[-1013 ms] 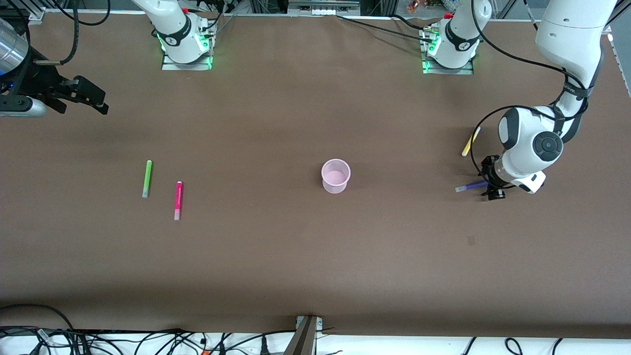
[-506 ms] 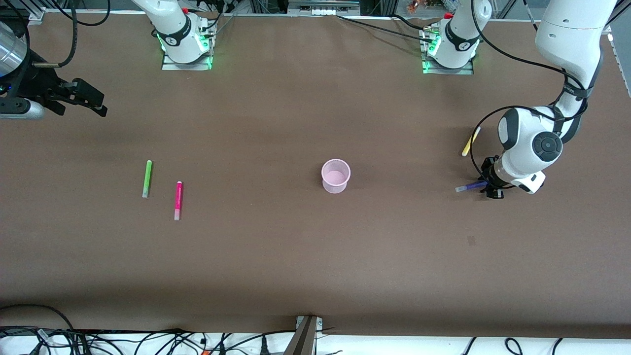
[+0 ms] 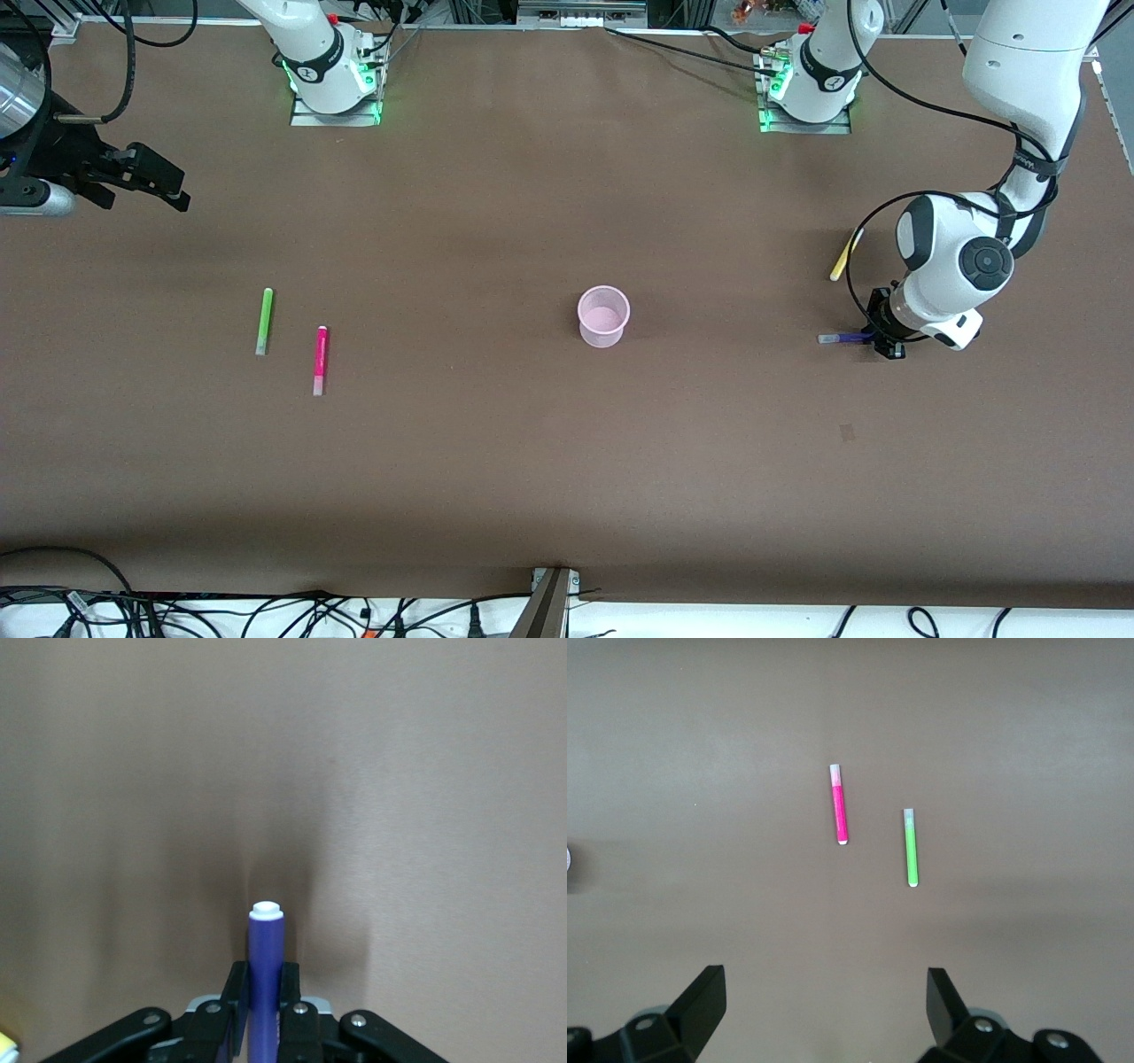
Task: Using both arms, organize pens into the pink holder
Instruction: 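Close the left gripper on the blue marker and lift it, then carry the blue marker to the holder while the right gripper reaches the pink marker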
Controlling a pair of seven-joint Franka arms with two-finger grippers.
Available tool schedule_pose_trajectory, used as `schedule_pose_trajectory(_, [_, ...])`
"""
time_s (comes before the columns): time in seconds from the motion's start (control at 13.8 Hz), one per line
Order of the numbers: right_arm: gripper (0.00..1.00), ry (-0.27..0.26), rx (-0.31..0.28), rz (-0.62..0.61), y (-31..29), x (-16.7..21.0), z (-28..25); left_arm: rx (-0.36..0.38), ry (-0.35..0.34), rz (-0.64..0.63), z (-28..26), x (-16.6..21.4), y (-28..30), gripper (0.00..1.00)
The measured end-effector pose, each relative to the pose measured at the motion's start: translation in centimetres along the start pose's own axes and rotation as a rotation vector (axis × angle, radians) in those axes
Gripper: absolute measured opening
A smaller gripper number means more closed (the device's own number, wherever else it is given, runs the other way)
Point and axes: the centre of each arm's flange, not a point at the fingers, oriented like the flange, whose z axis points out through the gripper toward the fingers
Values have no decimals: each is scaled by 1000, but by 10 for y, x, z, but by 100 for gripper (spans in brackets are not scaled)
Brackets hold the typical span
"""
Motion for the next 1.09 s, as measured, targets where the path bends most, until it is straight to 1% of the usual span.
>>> schedule_pose_trajectory(0.14, [100, -3, 0, -1, 0, 1, 1, -45, -2, 0, -24, -1, 17, 18])
schedule_pose_trajectory(0.22, [100, -5, 0, -1, 0, 2, 3, -56, -3, 8, -45, -4, 27, 18])
schedule_pose_trajectory(0.36, [100, -27, 0, 0, 0, 7, 15, -38, -5, 55, -100, -33, 45, 18])
schedule_pose_trajectory(0.51, [100, -72, -1, 2, 1, 20, 42, -10, 16, 153, -159, -88, 55, 18])
schedule_pose_trajectory(0.65, [100, -87, -1, -3, 2, 34, 66, -3, 41, 254, -204, -151, 53, 18])
schedule_pose_trajectory(0.72, [100, -105, -4, -23, 3, 39, 78, -3, 60, 299, -221, -181, 48, 18])
schedule_pose_trajectory(0.94, [100, -138, -6, -65, 4, 53, 111, -45, 139, 370, -252, -267, 19, 18])
schedule_pose_trajectory(1.09, [100, -163, -4, -74, 2, 59, 131, -88, 186, 383, -253, -326, -9, 18])
